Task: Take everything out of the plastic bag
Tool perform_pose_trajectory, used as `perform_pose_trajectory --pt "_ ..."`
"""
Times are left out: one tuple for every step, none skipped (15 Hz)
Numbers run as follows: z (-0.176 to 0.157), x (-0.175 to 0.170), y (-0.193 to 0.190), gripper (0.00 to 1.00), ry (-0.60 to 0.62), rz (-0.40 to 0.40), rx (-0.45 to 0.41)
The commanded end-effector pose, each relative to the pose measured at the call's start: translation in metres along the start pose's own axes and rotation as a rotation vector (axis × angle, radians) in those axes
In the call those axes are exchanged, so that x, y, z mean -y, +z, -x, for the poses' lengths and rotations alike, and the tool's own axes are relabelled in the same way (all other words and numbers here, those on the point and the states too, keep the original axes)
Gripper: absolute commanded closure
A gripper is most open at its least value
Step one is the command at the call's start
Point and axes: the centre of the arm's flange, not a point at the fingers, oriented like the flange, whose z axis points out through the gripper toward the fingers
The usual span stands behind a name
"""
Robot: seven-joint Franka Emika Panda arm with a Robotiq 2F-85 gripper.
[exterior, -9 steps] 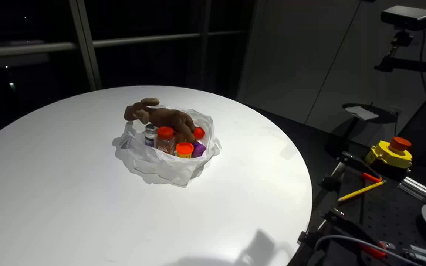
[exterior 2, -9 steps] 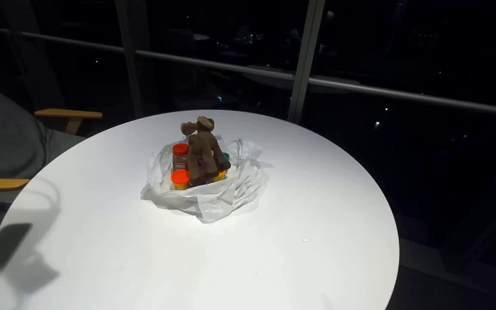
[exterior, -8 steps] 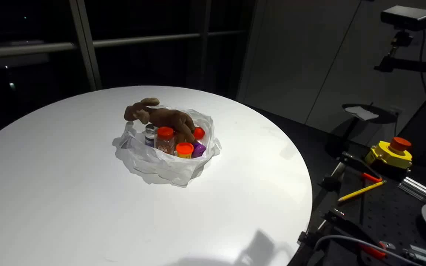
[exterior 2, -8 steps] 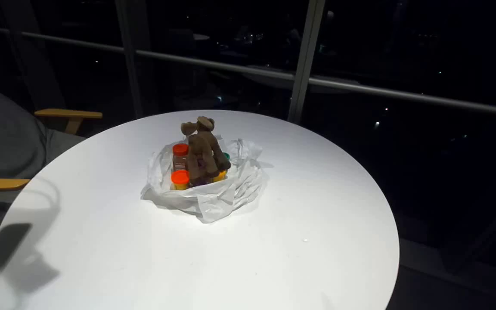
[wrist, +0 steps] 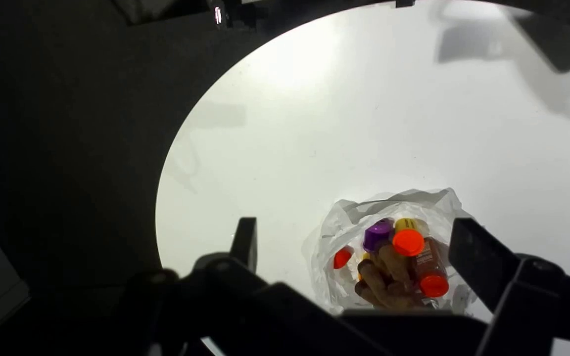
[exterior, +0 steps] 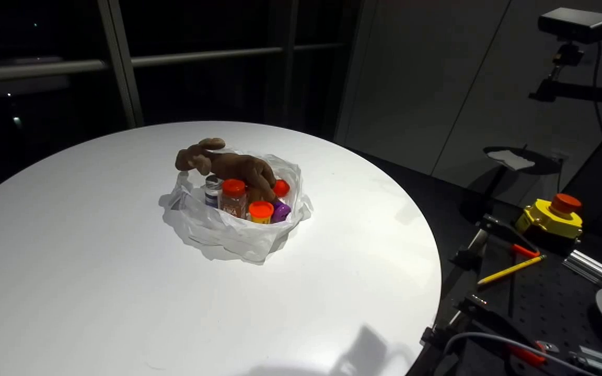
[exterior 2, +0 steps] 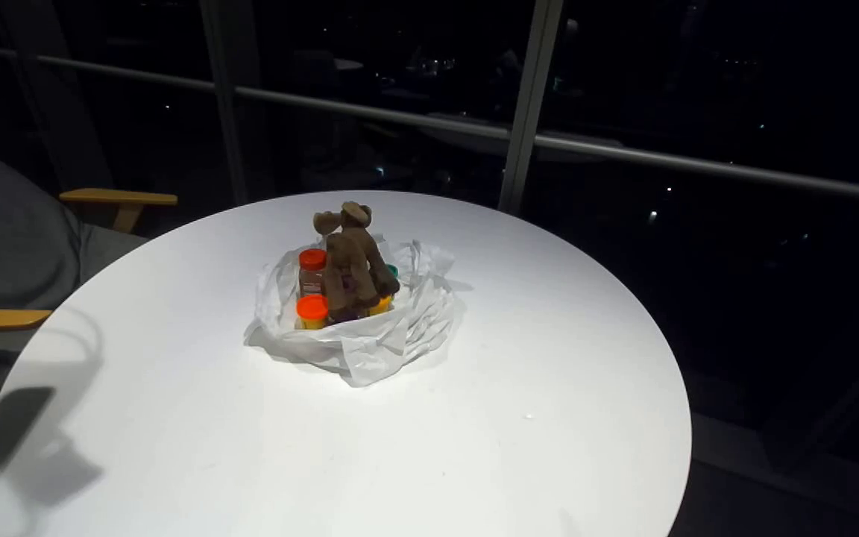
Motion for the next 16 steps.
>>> perform_pose_trajectory --pt "0.0 0.0 0.0 0.0 0.0 0.0 0.0" --pt "0.0 0.0 0.0 0.0 0.0 0.0 0.0" --pt "0.0 0.0 0.0 0.0 0.0 0.0 0.0" --pt "0.0 0.0 0.0 0.0 0.0 0.0 0.0" --pt "0.0 0.0 0.0 0.0 0.0 0.0 0.0" --pt "0.0 0.0 0.0 0.0 0.0 0.0 0.0" --pt "0.0 0.0 0.0 0.0 0.0 0.0 0.0" --pt "0.0 0.0 0.0 0.0 0.0 0.0 0.0" --pt "0.0 0.0 0.0 0.0 0.0 0.0 0.0" --pt "0.0 0.0 0.0 0.0 0.0 0.0 0.0" --pt "-0.011 0.005 0.003 0.0 0.0 -0.015 0.011" --pt "-0.025 0.013 0.008 0.0 0.014 -0.01 0.016" --pt "-0.039 0.023 0.013 0.0 0.0 -0.014 0.025" --pt "-0.055 0.036 0.019 0.0 -0.013 -0.015 0.031" --pt "-0.073 0.052 0.026 0.0 -0.035 -0.016 0.039" --pt "-0.083 0.065 0.032 0.0 -0.053 -0.015 0.038"
